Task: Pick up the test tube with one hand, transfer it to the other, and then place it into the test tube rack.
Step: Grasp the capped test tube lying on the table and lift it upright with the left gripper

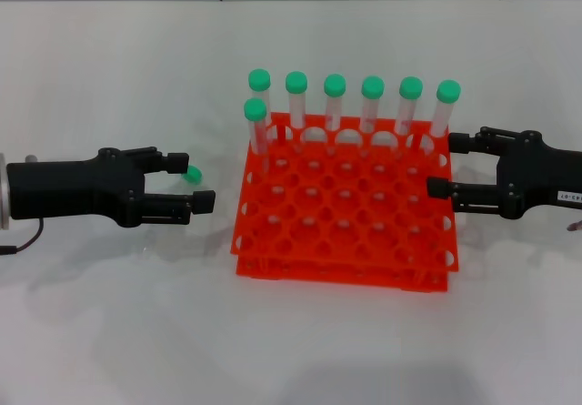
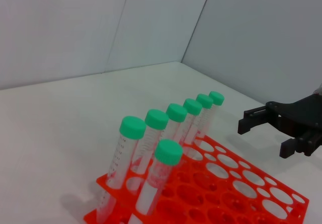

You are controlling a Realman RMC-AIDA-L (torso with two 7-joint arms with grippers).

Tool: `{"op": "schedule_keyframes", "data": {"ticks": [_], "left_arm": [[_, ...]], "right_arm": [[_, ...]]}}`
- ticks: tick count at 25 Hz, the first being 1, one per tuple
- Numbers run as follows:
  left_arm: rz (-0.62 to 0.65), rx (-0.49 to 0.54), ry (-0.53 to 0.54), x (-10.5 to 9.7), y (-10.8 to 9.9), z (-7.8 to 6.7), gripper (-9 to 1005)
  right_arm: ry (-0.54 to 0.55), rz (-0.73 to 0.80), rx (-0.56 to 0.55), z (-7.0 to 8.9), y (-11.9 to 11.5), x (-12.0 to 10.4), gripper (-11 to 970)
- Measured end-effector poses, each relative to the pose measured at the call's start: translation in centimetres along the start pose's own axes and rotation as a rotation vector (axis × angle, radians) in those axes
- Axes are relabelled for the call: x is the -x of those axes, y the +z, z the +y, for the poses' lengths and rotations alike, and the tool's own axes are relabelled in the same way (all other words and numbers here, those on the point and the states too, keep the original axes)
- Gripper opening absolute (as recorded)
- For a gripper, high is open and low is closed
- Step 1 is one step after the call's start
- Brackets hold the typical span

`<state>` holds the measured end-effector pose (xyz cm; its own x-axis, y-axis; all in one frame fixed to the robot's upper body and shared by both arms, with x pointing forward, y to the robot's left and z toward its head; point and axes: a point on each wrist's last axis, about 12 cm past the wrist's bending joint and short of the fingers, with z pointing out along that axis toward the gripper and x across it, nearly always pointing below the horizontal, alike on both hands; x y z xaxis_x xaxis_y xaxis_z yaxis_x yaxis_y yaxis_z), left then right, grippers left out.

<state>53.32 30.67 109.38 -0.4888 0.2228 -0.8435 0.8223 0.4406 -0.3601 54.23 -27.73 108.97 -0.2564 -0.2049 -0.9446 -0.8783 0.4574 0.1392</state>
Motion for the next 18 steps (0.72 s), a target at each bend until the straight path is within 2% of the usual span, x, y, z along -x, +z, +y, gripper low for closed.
{"op": "schedule_keyframes", "data": {"ticks": [18], "left_arm": [[0.0,-0.002,-0.002,-0.03,-0.02,-0.04,887]], "right_arm": [[0.0,0.0,0.0,0.0,0.0,0.0,790]]}}
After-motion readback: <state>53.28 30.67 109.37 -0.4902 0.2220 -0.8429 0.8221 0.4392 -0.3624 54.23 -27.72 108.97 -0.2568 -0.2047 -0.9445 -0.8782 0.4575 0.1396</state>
